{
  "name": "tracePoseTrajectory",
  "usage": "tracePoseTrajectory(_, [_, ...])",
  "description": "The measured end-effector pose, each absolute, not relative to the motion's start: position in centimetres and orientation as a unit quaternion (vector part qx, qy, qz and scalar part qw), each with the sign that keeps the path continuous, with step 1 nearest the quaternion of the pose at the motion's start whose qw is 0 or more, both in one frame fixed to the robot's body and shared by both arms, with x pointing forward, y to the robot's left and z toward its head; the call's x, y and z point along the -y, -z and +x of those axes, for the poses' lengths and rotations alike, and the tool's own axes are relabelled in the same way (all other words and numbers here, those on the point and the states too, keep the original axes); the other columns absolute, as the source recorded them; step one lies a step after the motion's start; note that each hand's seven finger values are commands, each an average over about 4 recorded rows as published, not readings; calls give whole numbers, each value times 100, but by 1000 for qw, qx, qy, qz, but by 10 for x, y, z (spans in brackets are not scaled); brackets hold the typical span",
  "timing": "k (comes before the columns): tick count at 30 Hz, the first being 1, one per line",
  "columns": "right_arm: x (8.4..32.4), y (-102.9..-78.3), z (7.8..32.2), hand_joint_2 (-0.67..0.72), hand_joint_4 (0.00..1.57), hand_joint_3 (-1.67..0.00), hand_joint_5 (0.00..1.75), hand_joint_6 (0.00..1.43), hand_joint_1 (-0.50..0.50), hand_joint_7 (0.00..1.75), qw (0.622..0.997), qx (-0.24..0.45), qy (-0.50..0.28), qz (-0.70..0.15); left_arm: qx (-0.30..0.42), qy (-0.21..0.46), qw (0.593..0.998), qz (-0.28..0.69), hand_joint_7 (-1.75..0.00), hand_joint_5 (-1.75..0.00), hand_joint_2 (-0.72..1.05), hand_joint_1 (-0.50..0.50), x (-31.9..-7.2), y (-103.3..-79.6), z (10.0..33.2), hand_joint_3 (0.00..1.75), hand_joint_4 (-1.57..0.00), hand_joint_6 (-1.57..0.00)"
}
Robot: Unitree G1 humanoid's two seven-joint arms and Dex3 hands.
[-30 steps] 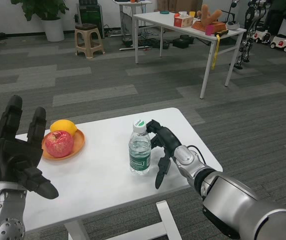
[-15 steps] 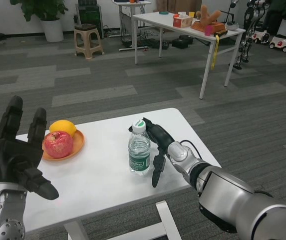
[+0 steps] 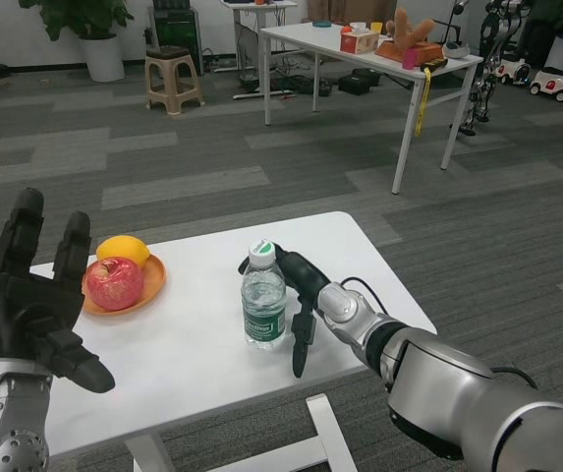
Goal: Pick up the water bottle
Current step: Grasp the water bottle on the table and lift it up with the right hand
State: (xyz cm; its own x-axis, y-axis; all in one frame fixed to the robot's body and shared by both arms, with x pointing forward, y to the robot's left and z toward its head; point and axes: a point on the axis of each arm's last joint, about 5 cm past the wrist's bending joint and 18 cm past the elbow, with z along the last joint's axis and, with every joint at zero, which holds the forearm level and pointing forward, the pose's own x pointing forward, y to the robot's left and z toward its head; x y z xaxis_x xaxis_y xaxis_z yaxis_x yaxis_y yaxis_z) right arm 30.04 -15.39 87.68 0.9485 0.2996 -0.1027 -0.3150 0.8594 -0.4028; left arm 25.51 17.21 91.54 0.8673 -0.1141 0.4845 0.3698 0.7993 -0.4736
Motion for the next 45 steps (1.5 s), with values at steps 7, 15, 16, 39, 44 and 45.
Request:
tracePoseTrajectory(7, [157,-879,302,60,83,0,165,61,-47,157,970,-15,-143,-196,222,131,922,-288,0,0,-68,-50,-172,-915,255,4,0,0])
tracePoseTrajectory(15, [163,-879,302,60,97,0,165,74,-46,147,975,-16,-126,-182,221,131,922,-289,0,0,-66,-50,-172,-915,255,9,0,0])
tracePoseTrajectory(16, [164,-878,301,60,97,0,165,74,-47,147,976,-17,-125,-180,221,130,922,-289,0,0,-64,-50,-172,-915,255,9,0,0])
tracePoseTrajectory(39, [170,-864,285,60,11,0,138,0,-46,150,983,-25,-127,-133,218,126,923,-289,0,0,-64,-50,-174,-913,253,7,0,0])
tracePoseTrajectory(44, [170,-864,285,60,2,0,119,0,-46,126,983,-24,-127,-133,218,126,923,-289,0,0,-64,-50,-174,-913,253,9,0,0])
tracePoseTrajectory(45, [170,-864,285,60,1,0,114,0,-46,122,983,-24,-127,-133,218,126,923,-289,0,0,-64,-50,-174,-913,253,9,0,0])
